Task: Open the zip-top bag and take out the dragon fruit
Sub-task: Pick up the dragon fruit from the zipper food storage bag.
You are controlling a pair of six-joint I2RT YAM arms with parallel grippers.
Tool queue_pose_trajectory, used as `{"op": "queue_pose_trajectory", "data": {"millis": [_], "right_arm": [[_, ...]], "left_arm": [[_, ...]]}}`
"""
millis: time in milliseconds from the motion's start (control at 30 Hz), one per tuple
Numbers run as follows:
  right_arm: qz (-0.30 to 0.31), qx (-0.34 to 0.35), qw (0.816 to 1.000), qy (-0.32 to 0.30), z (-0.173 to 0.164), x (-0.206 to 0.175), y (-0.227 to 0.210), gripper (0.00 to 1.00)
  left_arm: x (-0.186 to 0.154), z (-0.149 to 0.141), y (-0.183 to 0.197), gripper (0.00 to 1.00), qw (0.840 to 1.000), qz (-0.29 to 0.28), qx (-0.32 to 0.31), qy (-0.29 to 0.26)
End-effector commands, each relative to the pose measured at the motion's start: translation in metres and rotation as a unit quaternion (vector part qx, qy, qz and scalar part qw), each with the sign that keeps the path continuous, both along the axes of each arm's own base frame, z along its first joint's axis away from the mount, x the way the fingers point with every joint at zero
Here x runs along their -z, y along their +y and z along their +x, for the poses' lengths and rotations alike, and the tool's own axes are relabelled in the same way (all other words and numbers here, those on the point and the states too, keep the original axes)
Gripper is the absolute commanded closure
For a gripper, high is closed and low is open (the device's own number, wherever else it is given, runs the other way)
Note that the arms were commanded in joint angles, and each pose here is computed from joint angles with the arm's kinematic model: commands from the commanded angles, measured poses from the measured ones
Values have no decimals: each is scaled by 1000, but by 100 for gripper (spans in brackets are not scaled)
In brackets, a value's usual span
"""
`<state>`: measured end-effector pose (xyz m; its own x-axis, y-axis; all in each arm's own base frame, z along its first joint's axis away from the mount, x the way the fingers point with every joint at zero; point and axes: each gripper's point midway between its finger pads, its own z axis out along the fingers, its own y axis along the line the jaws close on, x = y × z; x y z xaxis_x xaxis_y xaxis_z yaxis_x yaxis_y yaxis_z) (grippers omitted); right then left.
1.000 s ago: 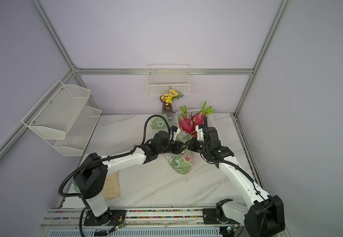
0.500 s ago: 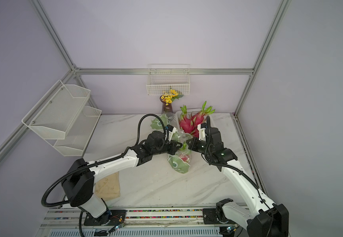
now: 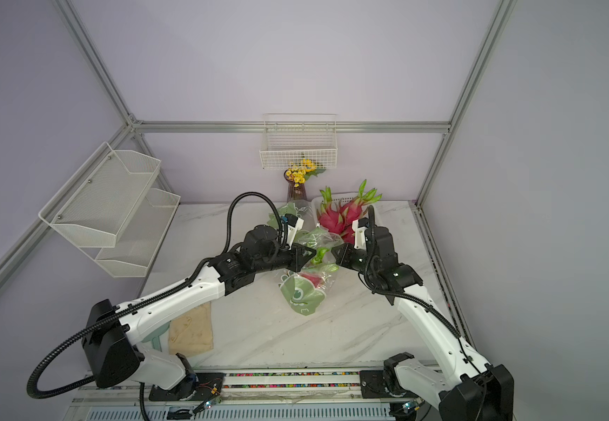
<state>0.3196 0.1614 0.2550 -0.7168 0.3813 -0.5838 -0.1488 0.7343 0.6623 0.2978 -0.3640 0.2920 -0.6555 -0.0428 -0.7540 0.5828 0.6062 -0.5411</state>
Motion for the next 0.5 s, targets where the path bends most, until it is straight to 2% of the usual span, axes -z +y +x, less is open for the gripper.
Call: {"op": "queue_pose_trajectory", "data": {"millis": [0, 100, 200, 300, 467], "right_arm": [[-3, 9, 1000, -23, 1, -7, -4, 86], [1, -3, 1000, -23, 0, -4, 0, 85], [21, -26, 999, -38, -2, -13, 8, 77], [35, -56, 995, -70, -9, -30, 16, 62], [3, -65, 984, -168, -26, -59, 6, 36]], "left_arm": [[-76, -11, 13, 100, 996, -60, -5, -66], [-87, -14, 16, 100, 995, -73, -5, -73], [-93, -15, 13, 100, 994, -82, 0, -68], [-99, -12, 13, 100, 994, -89, -6, -69], [-117, 0, 37, 100, 990, -83, -77, -81]]}}
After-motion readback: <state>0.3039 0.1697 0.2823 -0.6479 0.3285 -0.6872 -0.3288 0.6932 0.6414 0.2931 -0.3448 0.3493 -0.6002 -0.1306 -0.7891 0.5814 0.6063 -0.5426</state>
